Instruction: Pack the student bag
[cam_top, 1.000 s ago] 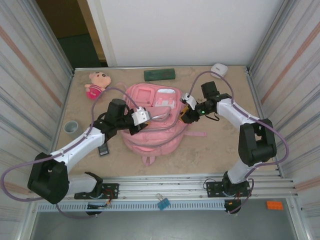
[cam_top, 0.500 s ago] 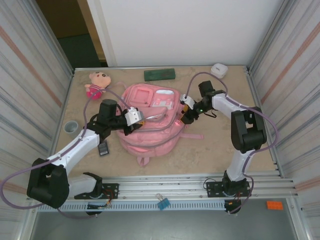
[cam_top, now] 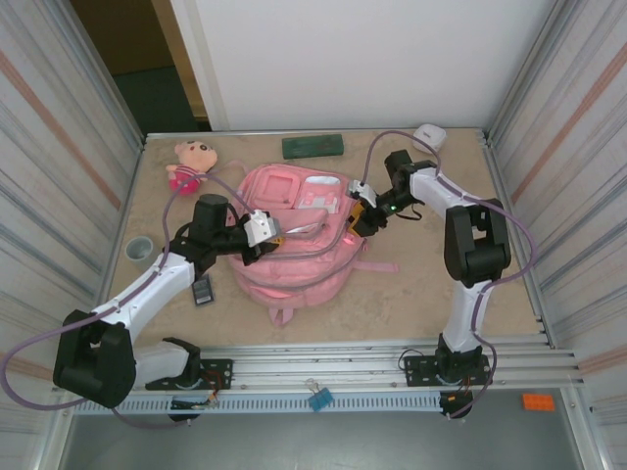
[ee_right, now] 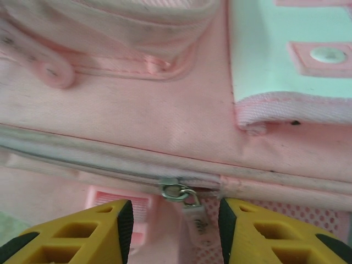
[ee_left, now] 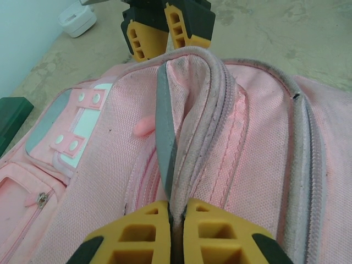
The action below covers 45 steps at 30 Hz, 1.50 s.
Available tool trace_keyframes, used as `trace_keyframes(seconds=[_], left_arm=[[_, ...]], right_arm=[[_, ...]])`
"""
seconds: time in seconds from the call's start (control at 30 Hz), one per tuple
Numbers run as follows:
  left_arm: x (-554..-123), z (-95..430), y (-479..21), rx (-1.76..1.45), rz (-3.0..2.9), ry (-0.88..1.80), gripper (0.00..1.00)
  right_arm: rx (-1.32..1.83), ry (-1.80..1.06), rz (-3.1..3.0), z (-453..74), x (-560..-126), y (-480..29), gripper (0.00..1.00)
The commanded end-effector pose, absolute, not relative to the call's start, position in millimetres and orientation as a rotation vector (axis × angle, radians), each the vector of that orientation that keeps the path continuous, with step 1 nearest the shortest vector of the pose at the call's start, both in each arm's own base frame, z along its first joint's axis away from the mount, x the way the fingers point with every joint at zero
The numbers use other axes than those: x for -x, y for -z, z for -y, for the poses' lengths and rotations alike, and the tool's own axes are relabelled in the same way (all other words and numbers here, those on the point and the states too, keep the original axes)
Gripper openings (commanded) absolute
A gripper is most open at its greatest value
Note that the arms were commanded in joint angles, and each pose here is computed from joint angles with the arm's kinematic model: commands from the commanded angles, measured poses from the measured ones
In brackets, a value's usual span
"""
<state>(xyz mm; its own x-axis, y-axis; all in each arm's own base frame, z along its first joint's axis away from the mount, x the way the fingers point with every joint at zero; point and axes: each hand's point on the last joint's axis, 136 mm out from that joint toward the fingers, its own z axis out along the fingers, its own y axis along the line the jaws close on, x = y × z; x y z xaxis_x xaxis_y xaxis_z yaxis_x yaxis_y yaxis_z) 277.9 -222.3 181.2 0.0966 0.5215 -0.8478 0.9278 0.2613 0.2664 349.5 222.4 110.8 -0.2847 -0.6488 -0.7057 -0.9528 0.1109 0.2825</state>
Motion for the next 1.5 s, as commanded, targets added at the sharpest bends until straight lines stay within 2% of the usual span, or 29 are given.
trace_keyframes(seconds=[0.0,0.27,0.33,0.5,0.6,0.67,0.97,1.2,1.47], left_arm=[[-274,231,-209,-1.393,-1.429,0.566,0.00],[-273,231,-213,-1.395,-1.420,0.566,0.00],[-273,231,-213,-1.396,-1.420,0.566,0.00],[-272,232,-215,-1.394,-1.415,0.569,0.00],[-273,232,-216,-1.391,-1.412,0.571,0.00],[-275,232,-216,-1.386,-1.419,0.566,0.00],[-297,219,-205,-1.324,-1.525,0.403,0.00],[-305,219,-197,-1.309,-1.580,0.308,0.00],[-333,202,-200,-1.101,-1.737,0.110,0.00]], right_arm=[[1.554,-1.204,-1.953,-228,-330,-129,0.45],[1.500,-1.096,-2.151,-222,-349,-102,0.41],[1.457,-1.026,-2.214,-217,-360,-93,0.52],[1.410,-0.991,-2.265,-216,-368,-85,0.56],[1.439,-1.068,-2.234,-222,-358,-89,0.48],[1.465,-1.114,-2.199,-225,-350,-96,0.36],[1.357,-1.263,-2.030,-227,-335,-155,0.00],[1.285,-1.251,-2.106,-227,-329,-161,0.00],[1.188,-1.236,-2.273,-232,-306,-169,0.00]])
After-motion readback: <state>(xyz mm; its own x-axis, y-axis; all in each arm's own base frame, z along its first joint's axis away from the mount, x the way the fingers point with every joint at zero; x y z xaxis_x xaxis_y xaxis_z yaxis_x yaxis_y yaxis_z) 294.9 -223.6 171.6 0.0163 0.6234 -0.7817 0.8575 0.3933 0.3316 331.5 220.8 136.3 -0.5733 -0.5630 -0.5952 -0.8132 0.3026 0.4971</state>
